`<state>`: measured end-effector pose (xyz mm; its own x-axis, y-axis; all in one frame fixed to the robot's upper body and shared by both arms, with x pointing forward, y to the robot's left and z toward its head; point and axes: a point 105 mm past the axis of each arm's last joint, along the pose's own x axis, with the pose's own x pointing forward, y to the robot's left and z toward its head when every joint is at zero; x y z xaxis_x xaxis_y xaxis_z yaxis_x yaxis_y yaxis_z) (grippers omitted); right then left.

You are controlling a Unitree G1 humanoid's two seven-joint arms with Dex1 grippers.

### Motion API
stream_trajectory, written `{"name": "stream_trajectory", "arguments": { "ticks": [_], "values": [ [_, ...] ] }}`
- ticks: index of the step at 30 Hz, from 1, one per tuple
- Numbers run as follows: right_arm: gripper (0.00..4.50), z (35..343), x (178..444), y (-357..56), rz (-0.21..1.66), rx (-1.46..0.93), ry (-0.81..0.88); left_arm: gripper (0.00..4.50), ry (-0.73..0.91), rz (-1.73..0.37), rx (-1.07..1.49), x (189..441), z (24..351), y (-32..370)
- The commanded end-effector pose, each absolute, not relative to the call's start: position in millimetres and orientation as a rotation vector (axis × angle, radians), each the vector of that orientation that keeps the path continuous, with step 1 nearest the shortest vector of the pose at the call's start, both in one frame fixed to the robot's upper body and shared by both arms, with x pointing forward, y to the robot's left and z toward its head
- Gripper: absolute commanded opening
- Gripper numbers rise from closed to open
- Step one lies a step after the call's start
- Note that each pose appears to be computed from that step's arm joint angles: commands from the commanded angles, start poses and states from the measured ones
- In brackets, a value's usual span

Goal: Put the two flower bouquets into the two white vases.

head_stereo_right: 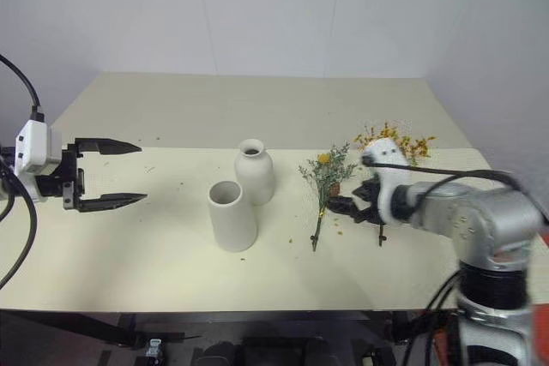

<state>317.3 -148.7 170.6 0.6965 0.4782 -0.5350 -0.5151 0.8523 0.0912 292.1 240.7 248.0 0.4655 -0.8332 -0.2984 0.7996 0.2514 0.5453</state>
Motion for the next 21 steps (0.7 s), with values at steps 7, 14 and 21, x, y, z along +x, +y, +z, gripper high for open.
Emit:
{"name": "stream_trajectory", "arguments": {
  "ticks": [7,14,21],
  "values": [
    [4.46,168,338,-132,0.371,0.012,0.549,4.50,-0.147,-1.208,0.719,307,259,222],
    [4.46,152,338,-135,0.335,-0.002,0.650,4.50,-0.153,-1.263,0.733,313,257,209],
    [4.46,151,343,-125,0.357,-0.044,0.703,4.50,-0.152,-1.281,0.735,311,252,204]
  ]
}}
